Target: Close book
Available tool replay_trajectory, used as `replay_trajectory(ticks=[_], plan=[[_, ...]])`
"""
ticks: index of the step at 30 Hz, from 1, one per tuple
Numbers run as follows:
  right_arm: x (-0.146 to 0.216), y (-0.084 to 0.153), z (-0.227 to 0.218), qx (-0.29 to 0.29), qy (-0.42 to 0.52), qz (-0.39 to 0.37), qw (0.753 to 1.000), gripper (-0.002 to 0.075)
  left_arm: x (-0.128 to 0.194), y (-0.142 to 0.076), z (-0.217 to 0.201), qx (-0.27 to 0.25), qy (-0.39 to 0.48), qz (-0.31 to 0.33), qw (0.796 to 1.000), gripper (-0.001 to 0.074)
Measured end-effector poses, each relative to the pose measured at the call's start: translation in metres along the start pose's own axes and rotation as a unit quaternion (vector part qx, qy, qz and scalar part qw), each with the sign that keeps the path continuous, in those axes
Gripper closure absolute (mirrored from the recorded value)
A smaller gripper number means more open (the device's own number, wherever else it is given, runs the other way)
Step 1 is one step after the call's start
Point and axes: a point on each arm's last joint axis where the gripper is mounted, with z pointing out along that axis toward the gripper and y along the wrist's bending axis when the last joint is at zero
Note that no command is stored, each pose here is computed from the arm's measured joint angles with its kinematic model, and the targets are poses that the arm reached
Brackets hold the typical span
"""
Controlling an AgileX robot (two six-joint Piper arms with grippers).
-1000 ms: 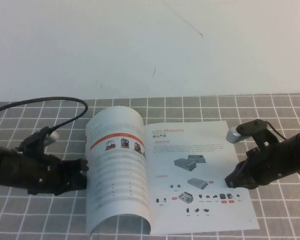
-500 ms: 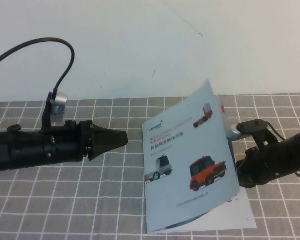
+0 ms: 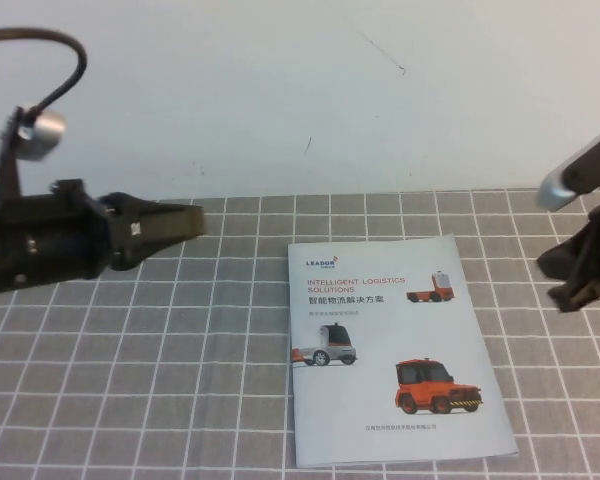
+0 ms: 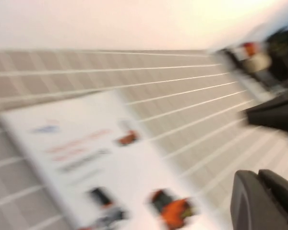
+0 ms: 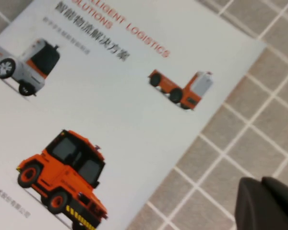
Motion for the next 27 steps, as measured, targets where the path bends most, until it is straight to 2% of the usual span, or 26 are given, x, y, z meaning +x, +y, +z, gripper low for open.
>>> replay_trajectory(ticks=[4,8,12,15,19,22,27], plan=[[-0.006,0.001,-0.044,0.037,-0.023,-0.016,0.999,0.0729,-0.006,-0.023,-0.032,-0.109,-0.012,0.107,0.988,0.0738],[-0.005,0.007,-0.079,0.059,-0.033,-0.015,0.998,0.0729,-0.011,-0.045,-0.060,-0.214,-0.048,0.173,0.960,0.0738],[0.003,0.011,-0.113,0.099,-0.031,0.005,0.995,0.0729,-0.011,-0.065,-0.083,-0.280,-0.072,0.233,0.929,0.0738],[0.018,0.013,-0.134,0.146,-0.021,0.017,0.989,0.0729,-0.007,-0.075,-0.098,-0.325,-0.078,0.252,0.908,0.0738],[0.043,0.018,-0.156,0.218,-0.009,0.031,0.975,0.0729,0.007,-0.078,-0.115,-0.386,-0.102,0.247,0.883,0.0738],[0.063,0.028,-0.168,0.250,-0.018,0.046,0.967,0.0729,0.025,-0.081,-0.128,-0.416,-0.151,0.248,0.861,0.0738],[0.096,0.049,-0.182,0.270,-0.046,0.063,0.960,0.0729,0.069,-0.077,-0.141,-0.441,-0.222,0.262,0.829,0.0738]])
